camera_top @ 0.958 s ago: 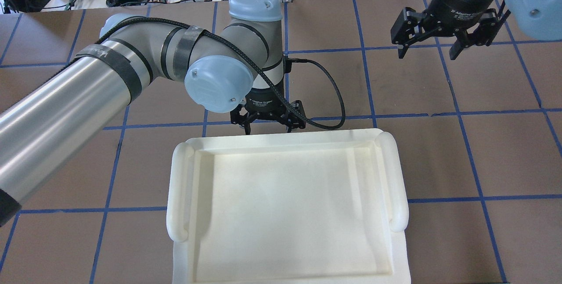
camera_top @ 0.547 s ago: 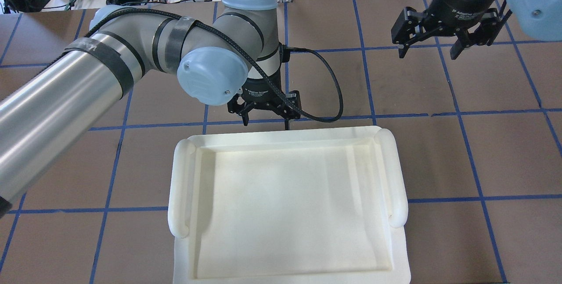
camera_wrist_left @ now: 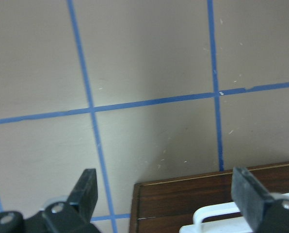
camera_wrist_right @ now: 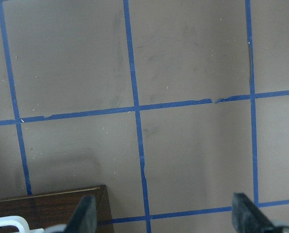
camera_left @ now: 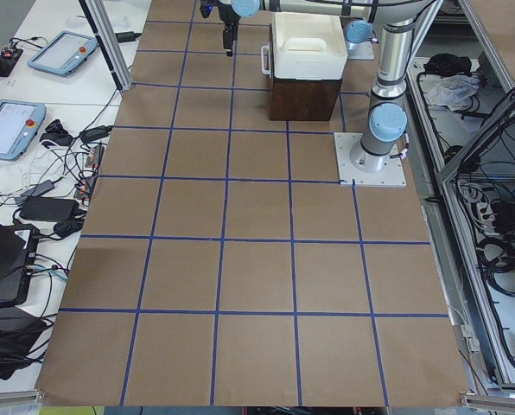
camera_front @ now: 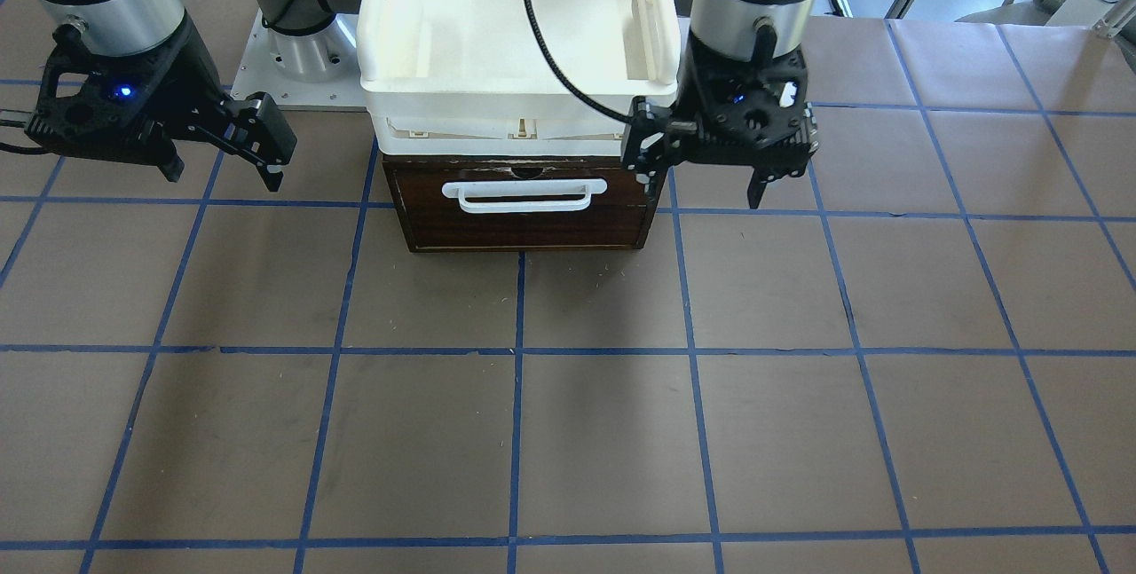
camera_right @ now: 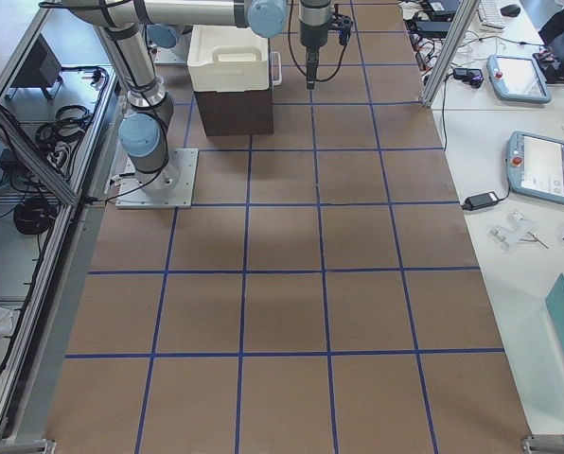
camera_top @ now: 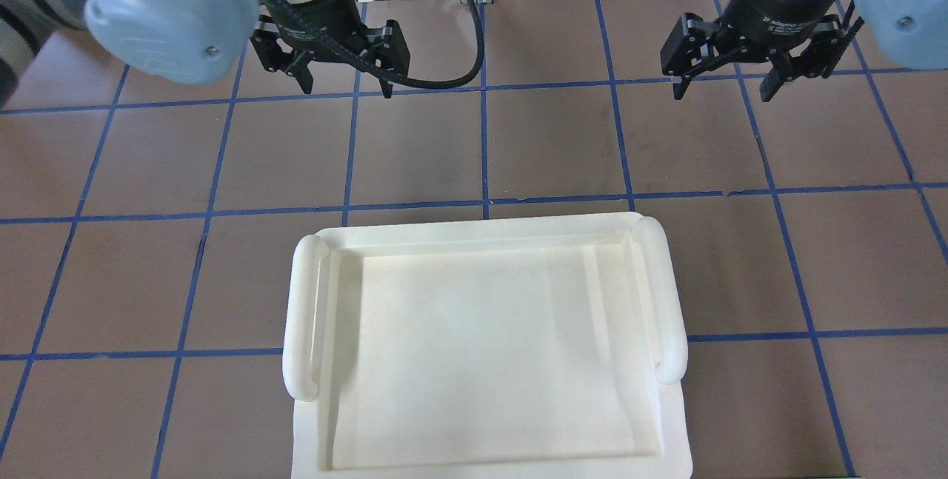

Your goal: Put scissors in drawer and close it

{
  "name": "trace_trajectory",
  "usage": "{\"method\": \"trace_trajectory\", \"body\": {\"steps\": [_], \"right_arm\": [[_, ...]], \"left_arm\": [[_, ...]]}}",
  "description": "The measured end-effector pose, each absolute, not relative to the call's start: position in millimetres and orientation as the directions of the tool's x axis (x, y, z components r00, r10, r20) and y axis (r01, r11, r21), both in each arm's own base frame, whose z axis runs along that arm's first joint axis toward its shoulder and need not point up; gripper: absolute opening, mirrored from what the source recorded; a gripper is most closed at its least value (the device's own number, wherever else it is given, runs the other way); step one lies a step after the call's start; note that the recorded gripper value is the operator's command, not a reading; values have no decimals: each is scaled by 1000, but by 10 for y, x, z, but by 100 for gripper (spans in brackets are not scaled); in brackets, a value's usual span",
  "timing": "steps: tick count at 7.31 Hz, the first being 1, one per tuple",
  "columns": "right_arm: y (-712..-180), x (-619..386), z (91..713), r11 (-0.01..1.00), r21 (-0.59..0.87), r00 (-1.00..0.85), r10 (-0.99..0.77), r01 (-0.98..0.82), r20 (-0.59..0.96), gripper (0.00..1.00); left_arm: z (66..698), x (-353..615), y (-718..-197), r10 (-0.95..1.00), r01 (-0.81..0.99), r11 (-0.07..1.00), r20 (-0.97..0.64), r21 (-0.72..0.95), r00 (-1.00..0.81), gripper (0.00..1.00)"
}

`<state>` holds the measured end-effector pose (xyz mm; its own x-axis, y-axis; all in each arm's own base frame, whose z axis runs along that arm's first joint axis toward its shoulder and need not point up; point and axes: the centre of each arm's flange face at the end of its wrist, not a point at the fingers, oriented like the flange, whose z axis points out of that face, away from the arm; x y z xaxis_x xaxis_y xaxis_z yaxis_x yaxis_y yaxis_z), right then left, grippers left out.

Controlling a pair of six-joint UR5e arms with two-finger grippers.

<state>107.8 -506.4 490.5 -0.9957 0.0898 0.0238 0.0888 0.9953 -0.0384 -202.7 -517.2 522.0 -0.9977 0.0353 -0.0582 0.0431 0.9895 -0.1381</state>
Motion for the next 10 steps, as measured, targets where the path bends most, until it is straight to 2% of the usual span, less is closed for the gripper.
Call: {"method": "trace_trajectory", "body": {"steps": [5, 10], "right_arm": [[-5083, 1063, 4892, 995, -49, -995, 94, 92, 37, 100], [-5072, 1060, 4901, 995, -48, -995, 91, 89, 41, 100]], "left_arm": [[5598, -1615, -4751, -26, -25, 995, -1, -98, -1000, 100], [5642, -1469, -4736, -108, -110, 989, 27, -98, -994, 100]]}}
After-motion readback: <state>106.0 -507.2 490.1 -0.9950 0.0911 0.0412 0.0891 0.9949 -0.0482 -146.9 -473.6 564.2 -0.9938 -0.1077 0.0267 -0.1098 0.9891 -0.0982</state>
